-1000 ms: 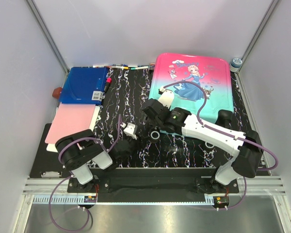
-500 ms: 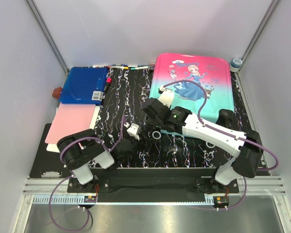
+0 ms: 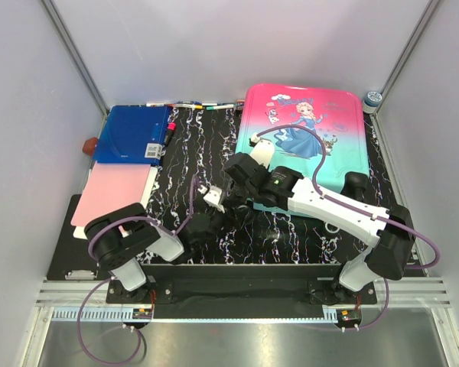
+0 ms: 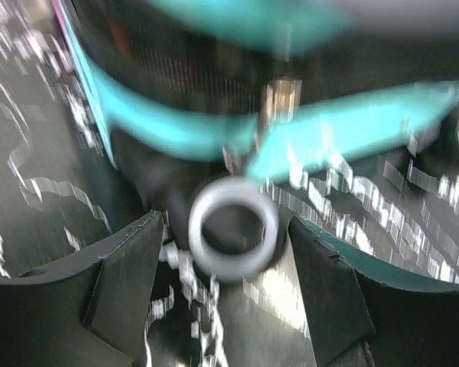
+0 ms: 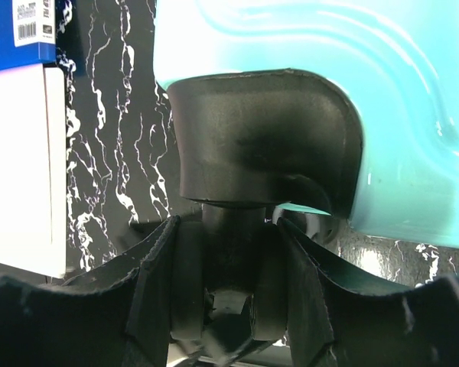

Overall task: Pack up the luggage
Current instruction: Zip the luggage at the corner of the board.

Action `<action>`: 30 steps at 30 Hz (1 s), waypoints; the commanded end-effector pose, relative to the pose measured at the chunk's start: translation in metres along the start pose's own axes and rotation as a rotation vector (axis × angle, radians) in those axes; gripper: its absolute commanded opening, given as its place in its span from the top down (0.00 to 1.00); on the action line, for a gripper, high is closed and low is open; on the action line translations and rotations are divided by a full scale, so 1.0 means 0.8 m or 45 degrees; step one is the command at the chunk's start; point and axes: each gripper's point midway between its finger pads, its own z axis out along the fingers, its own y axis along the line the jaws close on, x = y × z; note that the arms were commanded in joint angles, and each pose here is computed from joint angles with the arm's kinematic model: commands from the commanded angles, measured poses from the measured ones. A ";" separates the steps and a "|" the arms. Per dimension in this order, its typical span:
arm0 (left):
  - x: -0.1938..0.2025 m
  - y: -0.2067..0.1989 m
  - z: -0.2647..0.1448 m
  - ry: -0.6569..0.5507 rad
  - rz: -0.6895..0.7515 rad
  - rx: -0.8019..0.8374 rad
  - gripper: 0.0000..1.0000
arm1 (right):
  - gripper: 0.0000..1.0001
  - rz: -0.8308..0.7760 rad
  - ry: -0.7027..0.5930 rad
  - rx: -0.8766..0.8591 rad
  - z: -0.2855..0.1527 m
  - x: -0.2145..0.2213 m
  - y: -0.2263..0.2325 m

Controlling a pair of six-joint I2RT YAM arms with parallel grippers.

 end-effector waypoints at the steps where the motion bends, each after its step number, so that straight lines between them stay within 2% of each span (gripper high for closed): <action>1: -0.187 -0.036 -0.009 -0.679 -0.172 0.095 0.28 | 1.00 0.200 -0.154 -0.381 -0.065 -0.080 0.098; 10: -0.173 -0.031 0.012 -0.638 -0.151 0.060 0.23 | 1.00 0.201 -0.157 -0.389 -0.068 -0.082 0.098; 22: -0.153 -0.023 0.036 -0.557 -0.070 -0.010 0.25 | 1.00 0.198 -0.152 -0.404 -0.067 -0.080 0.100; 30: -0.140 -0.020 0.051 -0.517 -0.101 -0.041 0.24 | 1.00 0.205 -0.142 -0.416 -0.067 -0.077 0.101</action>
